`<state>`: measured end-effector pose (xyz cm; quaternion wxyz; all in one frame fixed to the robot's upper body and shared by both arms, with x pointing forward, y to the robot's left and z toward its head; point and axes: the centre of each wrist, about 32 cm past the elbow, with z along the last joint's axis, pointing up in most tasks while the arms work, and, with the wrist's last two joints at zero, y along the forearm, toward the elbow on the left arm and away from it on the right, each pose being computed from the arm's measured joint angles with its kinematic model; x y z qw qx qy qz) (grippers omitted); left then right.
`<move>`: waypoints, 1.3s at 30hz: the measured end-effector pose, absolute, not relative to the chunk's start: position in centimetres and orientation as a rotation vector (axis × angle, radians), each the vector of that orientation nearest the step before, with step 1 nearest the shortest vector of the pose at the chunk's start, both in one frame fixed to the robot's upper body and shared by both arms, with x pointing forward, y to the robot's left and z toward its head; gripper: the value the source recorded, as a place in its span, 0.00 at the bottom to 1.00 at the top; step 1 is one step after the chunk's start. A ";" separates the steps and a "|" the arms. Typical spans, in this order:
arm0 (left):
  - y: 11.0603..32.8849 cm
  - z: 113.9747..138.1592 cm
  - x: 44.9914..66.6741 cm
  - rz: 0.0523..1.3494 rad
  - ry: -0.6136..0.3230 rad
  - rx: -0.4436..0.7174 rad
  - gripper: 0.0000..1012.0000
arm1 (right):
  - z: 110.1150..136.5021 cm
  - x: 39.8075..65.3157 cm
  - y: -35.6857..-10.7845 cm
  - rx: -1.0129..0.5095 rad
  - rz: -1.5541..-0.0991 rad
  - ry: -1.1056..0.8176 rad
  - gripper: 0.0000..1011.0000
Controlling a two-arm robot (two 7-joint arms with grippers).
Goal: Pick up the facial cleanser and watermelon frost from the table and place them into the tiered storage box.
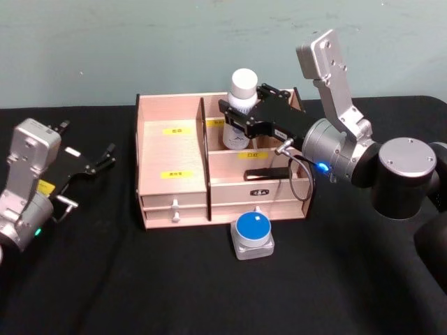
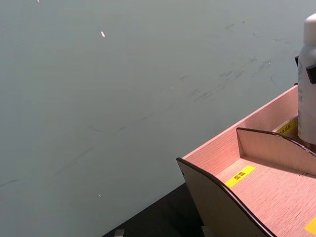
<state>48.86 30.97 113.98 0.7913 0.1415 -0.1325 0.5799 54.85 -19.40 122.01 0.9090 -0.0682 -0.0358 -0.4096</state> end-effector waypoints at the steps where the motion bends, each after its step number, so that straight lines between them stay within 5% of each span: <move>1: 31.0 114.0 48.9 1.248 -0.285 0.304 1.00 | 122.0 54.9 -19.4 -0.141 -0.845 -0.072 0.60; 34: 31.0 114.0 48.9 1.248 -0.285 0.304 1.00 | 119.8 56.3 -19.2 -0.187 -0.814 0.007 0.60; 39: 31.0 114.0 48.9 1.248 -0.285 0.304 1.00 | 119.8 56.2 -19.2 -0.185 -0.813 0.007 0.71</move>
